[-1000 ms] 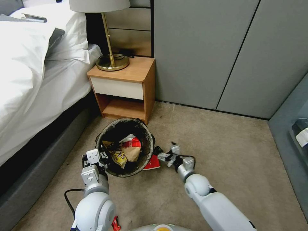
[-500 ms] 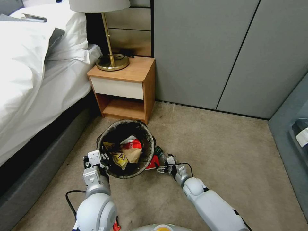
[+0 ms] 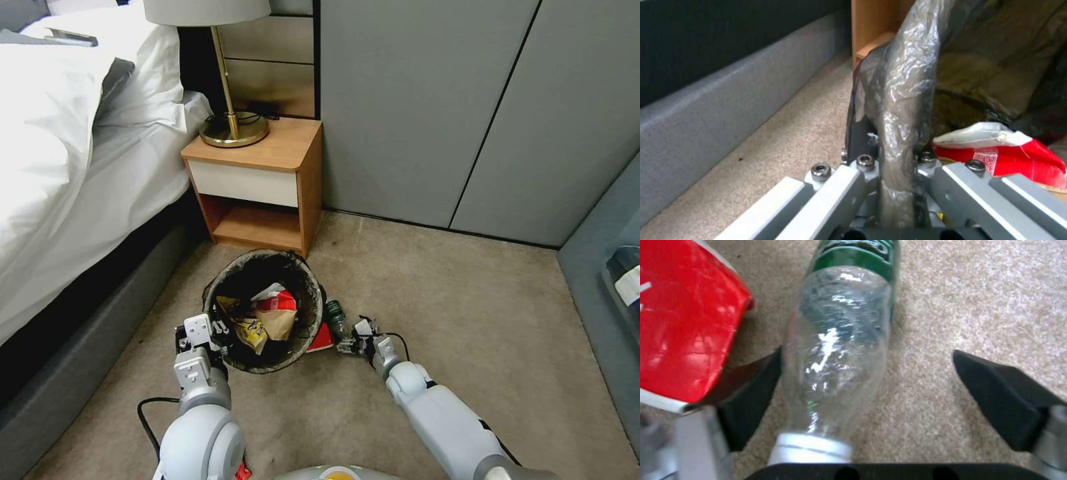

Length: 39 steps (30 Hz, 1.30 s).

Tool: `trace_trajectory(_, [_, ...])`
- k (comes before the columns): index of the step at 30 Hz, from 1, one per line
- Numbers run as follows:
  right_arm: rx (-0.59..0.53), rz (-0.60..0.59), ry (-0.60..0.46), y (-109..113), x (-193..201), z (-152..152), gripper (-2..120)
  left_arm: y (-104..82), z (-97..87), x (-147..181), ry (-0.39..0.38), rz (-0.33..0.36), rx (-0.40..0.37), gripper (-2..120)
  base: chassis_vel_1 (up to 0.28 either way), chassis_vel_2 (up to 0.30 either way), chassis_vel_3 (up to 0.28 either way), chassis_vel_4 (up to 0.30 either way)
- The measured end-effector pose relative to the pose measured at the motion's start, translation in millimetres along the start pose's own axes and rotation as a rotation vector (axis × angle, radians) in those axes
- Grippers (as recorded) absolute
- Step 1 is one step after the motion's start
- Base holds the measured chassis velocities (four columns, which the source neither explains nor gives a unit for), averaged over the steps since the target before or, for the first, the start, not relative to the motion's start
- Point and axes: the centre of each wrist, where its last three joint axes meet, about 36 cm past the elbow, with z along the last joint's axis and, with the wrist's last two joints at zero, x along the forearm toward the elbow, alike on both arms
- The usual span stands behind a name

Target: Pick up the trash bin, then pick up the garbage from the floor and place it into the trash bin.

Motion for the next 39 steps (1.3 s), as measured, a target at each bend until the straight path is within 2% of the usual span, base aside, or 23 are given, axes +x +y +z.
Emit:
trace_trajectory(4, [-0.004, 0.005, -0.005, -1, 1, 0, 79, 0.4, -0.4, 0, -0.002, 0.001, -0.001, 0, 0.0, 0.0, 0.0, 0.0])
trace_trajectory(6, [-0.008, 0.009, -0.016, 0, 0, -2, 68, 0.2, -1.1, 0, -0.004, 0.002, 0.0, 0, 0.0, 0.0, 0.0, 0.0])
trace_trajectory(8, [-0.009, 0.011, -0.019, 2, 0, -3, 64, -0.2, -1.2, 0, -0.004, 0.002, 0.001, 0, 0.0, 0.0, 0.0, 0.0])
trace_trajectory(11, [-0.013, 0.014, -0.023, 6, 0, -2, 49, -1.6, -0.9, 0, -0.002, 0.006, 0.004, 0, 0.0, 0.0, 0.0, 0.0])
trace_trajectory(13, [-0.014, 0.015, -0.025, 6, 0, -2, 46, -1.5, -0.8, 1, -0.002, 0.005, 0.004, 0, 0.0, 0.0, 0.0, 0.0])
trace_trajectory(16, [-0.016, 0.015, -0.028, 8, 0, -1, 32, 0.1, -1.0, 0, -0.004, 0.002, 0.001, 0, 0.0, 0.0, 0.0, 0.0])
trace_trajectory(20, [-0.016, 0.018, -0.035, 7, 0, -1, 24, 0.2, -1.8, 0, -0.007, 0.003, 0.002, 0, 0.0, 0.0, 0.0, 0.0])
trace_trajectory(33, [-0.061, 0.058, -0.089, 1, 8, 2, 21, -1.2, -2.0, -1, -0.008, 0.007, 0.003, 0, 0.0, 0.0, 0.0, 0.0])
trace_trajectory(37, [-0.098, 0.106, -0.157, 0, 15, -2, 21, -1.1, -1.8, -1, -0.007, 0.009, 0.002, 0, 0.0, 0.0, 0.0, 0.0])
trace_trajectory(39, [-0.142, 0.164, -0.241, -5, 23, -16, 21, -0.5, -0.9, -2, -0.006, 0.009, -0.001, 0, 0.0, 0.0, 0.0, 0.0])
